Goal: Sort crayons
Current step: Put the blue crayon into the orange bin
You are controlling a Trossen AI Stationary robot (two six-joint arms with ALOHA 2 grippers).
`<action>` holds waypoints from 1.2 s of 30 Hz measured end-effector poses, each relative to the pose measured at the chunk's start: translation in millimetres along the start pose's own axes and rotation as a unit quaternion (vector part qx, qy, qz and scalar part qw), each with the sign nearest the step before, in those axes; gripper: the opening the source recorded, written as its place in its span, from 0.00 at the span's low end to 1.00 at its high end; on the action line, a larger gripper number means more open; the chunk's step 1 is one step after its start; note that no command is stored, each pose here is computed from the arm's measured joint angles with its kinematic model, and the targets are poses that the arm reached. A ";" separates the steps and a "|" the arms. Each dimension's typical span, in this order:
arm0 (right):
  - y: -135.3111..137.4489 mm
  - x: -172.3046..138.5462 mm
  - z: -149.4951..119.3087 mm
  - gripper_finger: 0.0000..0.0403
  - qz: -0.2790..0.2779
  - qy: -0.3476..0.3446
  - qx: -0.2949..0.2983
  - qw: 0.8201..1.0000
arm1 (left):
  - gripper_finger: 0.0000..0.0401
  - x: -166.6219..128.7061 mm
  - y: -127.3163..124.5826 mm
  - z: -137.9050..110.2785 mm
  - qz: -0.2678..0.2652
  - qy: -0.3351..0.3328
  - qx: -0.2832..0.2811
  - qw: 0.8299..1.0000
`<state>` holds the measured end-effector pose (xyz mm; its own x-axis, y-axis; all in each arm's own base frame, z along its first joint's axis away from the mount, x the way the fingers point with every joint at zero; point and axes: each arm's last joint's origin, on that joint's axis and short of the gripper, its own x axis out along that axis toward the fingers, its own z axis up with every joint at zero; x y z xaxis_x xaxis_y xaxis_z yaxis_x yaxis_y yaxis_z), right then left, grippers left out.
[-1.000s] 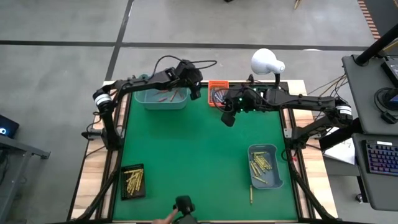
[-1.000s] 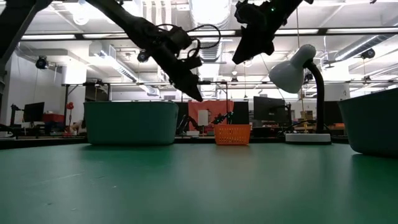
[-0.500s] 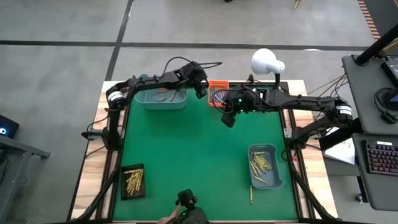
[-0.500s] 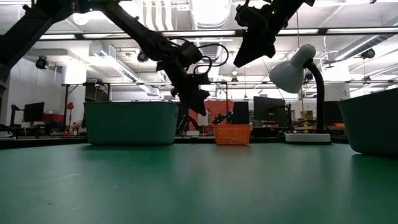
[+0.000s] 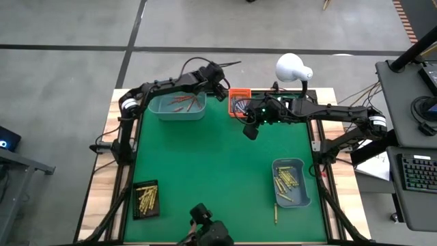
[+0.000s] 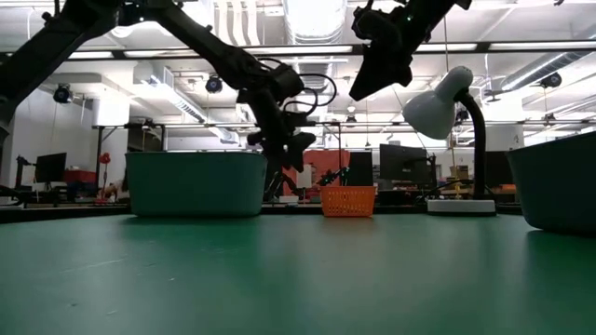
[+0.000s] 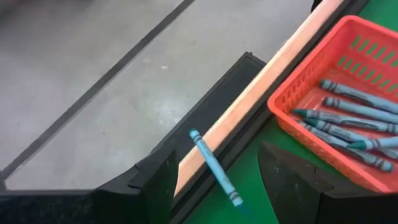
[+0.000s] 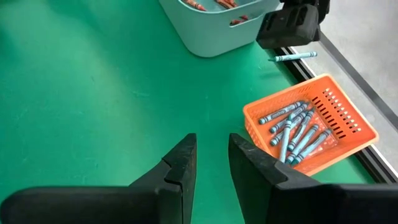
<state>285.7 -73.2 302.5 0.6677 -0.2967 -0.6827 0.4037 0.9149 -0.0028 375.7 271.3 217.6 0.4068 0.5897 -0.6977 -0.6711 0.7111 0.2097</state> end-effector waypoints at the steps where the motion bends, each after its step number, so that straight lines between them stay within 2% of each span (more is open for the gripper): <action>1: 0.0 0.0 0.0 0.21 0.000 0.000 0.000 1.000 | 0.50 0.0 -0.5 0.0 -0.001 0.001 -0.002 1.000; 10: 0.0 0.0 0.1 0.19 0.000 -0.001 0.000 1.000 | 0.50 -0.6 1.3 2.0 0.001 -0.002 -0.003 1.000; 21: 0.1 0.0 0.8 0.21 0.000 -0.004 -0.002 1.000 | 0.50 7.3 5.2 3.7 0.005 -0.020 -0.012 1.000; 29: 0.1 0.1 1.3 0.19 0.000 -0.006 0.002 1.000 | 0.50 30.4 -1.1 -1.6 0.002 0.022 -0.003 1.000; 36: 0.3 0.1 2.4 0.18 0.001 -0.012 0.002 1.000 | 0.50 33.0 0.0 2.6 0.005 0.024 0.000 1.000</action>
<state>287.4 -73.6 304.2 0.6839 -0.3016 -0.6643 0.4048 0.9144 0.0016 390.8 291.8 196.3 0.3711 0.5774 -0.7273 -0.6747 0.7058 0.2160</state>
